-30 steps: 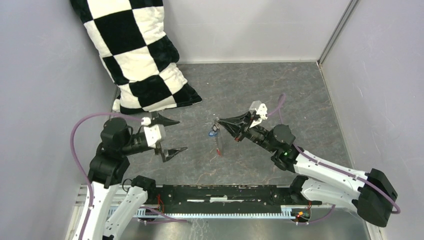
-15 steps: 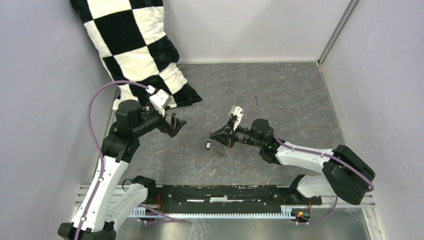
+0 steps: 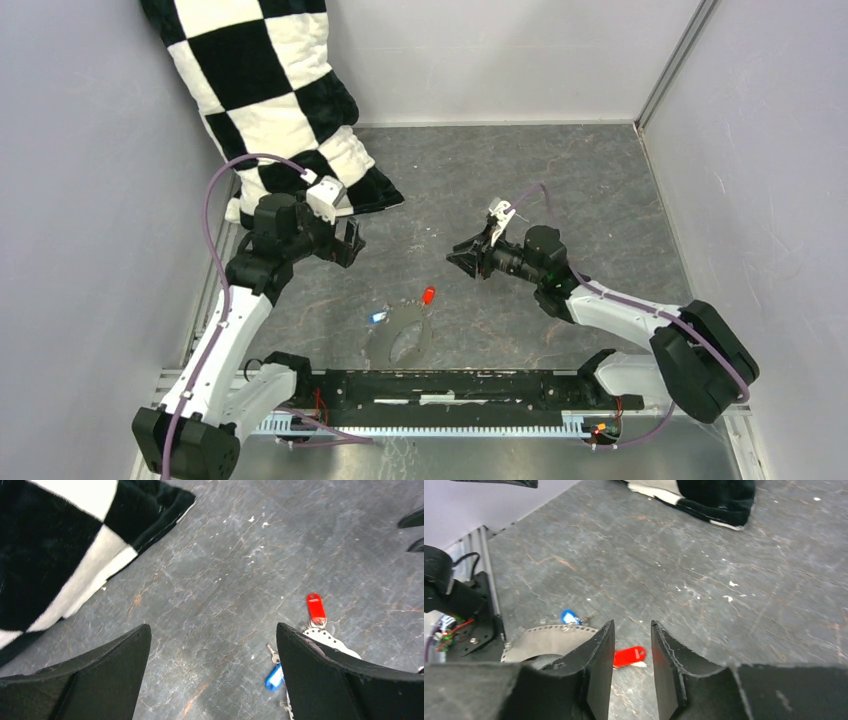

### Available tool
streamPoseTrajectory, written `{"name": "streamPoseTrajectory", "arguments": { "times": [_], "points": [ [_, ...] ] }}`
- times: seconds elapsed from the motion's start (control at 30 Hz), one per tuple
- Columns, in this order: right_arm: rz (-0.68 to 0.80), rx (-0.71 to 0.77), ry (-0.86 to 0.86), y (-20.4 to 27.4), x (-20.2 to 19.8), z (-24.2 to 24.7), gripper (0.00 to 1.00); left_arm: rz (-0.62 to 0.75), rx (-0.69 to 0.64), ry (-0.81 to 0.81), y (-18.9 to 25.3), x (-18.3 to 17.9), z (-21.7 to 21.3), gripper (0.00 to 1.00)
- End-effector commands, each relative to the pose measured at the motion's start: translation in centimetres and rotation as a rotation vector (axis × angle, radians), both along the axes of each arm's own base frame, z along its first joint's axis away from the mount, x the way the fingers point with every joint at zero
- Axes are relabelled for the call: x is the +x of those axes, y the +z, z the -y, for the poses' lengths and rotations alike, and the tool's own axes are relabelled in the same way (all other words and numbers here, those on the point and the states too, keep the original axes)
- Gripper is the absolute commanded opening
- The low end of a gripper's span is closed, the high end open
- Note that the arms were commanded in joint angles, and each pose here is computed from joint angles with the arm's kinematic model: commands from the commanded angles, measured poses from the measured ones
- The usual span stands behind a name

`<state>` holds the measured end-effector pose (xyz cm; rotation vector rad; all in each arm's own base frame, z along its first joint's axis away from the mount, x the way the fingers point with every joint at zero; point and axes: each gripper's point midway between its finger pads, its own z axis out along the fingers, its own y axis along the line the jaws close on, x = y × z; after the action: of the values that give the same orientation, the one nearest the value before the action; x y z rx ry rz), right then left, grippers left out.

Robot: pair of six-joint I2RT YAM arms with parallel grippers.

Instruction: Put the keys on the keyring

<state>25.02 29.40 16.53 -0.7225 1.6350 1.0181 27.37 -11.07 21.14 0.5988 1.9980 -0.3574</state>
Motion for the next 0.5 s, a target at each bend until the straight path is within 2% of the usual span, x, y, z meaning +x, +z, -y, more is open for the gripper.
{"name": "streamPoseTrajectory", "arguments": {
  "times": [0.0, 0.03, 0.1, 0.2, 0.23, 0.27, 0.4, 0.47],
  "points": [
    [0.076, -0.078, -0.114, 0.2, 1.8, 2.6, 0.41, 0.041, 0.015, 0.032, 0.1, 1.8, -1.4, 1.0],
    [0.08, -0.084, -0.138, 0.4, 2.1, 3.2, 0.43, 0.033, 0.016, 0.035, -0.1, 2.0, -1.7, 1.0],
    [0.083, -0.126, -0.211, 0.1, 3.0, 5.0, 0.55, 0.015, 0.021, 0.033, -0.8, 2.1, -2.3, 1.0],
    [0.1, -0.251, -0.429, -1.2, 4.6, 9.8, 0.68, -0.004, 0.02, 0.041, -2.1, 2.5, -3.3, 1.0],
    [0.119, -0.294, -0.554, -1.3, 5.4, 12.4, 0.81, -0.001, 0.01, 0.049, -2.5, 2.7, -3.6, 1.0],
    [0.144, -0.335, -0.682, -1.4, 5.9, 15.2, 0.98, -0.001, 0.002, 0.057, -3.3, 2.8, -3.9, 1.0],
    [0.259, -0.436, -1.171, -1.5, 5.2, 26.2, 0.98, 0.072, -0.024, 0.127, -4.7, 5.5, -5.5, 1.0],
    [0.29, -0.456, -1.335, -1.7, 4.1, 30.2, 0.98, 0.079, -0.038, 0.172, -6.0, 6.7, -6.5, 1.0]
  ]
}}
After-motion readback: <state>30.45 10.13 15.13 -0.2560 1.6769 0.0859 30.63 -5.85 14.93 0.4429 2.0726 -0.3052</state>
